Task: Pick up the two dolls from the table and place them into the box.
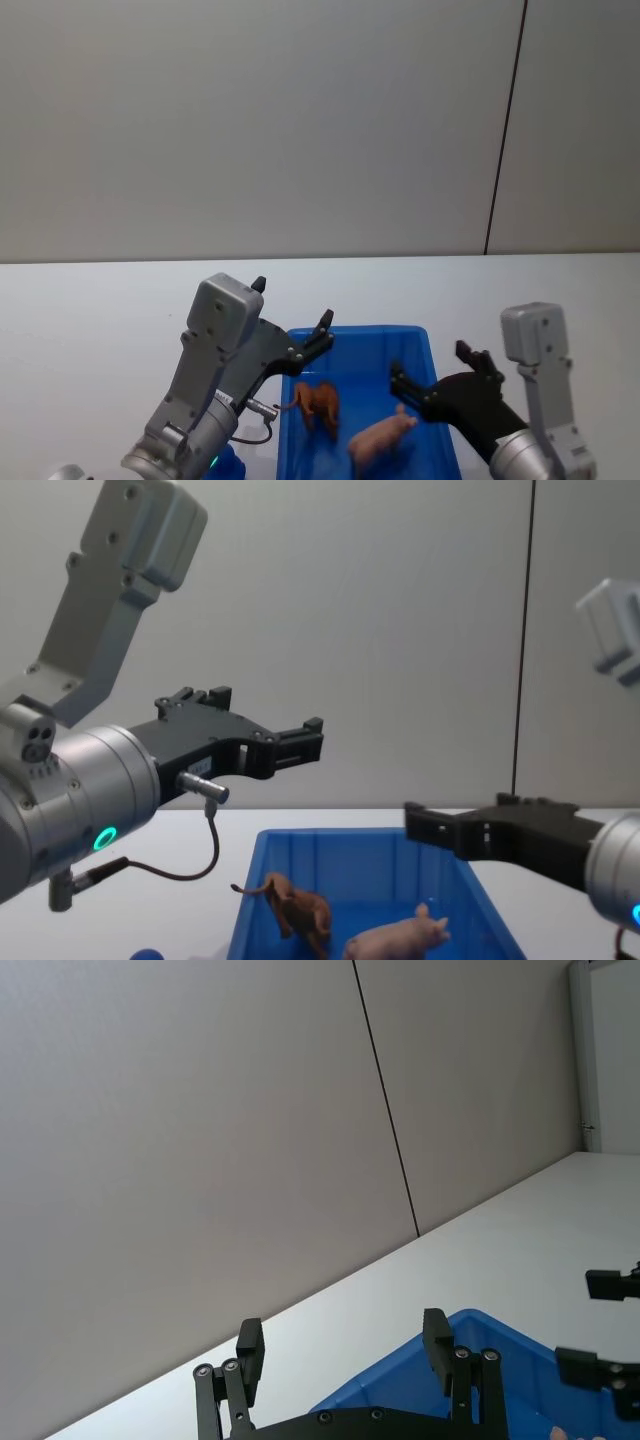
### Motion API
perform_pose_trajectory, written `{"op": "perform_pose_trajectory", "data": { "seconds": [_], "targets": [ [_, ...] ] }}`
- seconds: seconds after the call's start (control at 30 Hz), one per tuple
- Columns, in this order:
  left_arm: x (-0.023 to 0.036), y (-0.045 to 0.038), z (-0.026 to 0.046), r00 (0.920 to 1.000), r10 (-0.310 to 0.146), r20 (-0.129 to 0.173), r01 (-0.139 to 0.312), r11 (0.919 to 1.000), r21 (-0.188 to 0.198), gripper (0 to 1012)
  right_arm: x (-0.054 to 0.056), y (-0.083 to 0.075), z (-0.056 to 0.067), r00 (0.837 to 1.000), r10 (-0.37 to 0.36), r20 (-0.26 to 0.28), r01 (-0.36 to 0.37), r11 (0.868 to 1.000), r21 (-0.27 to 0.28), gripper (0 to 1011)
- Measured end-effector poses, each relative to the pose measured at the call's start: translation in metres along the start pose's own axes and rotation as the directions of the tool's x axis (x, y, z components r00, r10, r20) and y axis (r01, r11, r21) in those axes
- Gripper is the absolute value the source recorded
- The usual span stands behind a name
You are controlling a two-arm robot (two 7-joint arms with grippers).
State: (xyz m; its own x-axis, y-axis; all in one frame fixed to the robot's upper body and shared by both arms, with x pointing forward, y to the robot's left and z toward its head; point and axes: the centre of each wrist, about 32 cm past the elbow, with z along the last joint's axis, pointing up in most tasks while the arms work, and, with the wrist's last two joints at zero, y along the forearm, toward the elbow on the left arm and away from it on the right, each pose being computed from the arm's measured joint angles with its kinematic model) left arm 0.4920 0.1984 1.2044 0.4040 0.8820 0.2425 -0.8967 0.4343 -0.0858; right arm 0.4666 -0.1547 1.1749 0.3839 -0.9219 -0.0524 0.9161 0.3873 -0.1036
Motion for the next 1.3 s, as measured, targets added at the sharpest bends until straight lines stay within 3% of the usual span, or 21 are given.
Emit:
{"op": "perform_pose_trajectory", "data": {
  "seconds": [0.23, 0.5, 0.9, 1.3],
  "targets": [
    [0.0, 0.0, 0.0, 1.0, 0.0, 0.0, 0.0, 1.0, 0.0, 1001, 0.003, -0.009, -0.002, 0.998, -0.069, 0.0, 0.069, 0.998, 0.007, 1001],
    [0.0, 0.0, 0.0, 1.0, 0.0, 0.0, 0.0, 1.0, 0.0, 1001, 0.009, -0.025, -0.006, 0.985, -0.171, -0.003, 0.171, 0.985, 0.007, 1001],
    [0.0002, 0.0006, 0.0001, 1.0, 0.001, 0.0, -0.001, 1.0, 0.003, 1001, 0.012, -0.036, -0.009, 0.972, -0.233, -0.003, 0.233, 0.972, 0.005, 1001],
    [0.0064, 0.0128, 0.003, 0.9994, 0.032, -0.016, -0.031, 0.9976, 0.061, 1001, 0.014, -0.041, -0.01, 0.966, -0.258, -0.003, 0.258, 0.966, 0.004, 1001]
  ]
}}
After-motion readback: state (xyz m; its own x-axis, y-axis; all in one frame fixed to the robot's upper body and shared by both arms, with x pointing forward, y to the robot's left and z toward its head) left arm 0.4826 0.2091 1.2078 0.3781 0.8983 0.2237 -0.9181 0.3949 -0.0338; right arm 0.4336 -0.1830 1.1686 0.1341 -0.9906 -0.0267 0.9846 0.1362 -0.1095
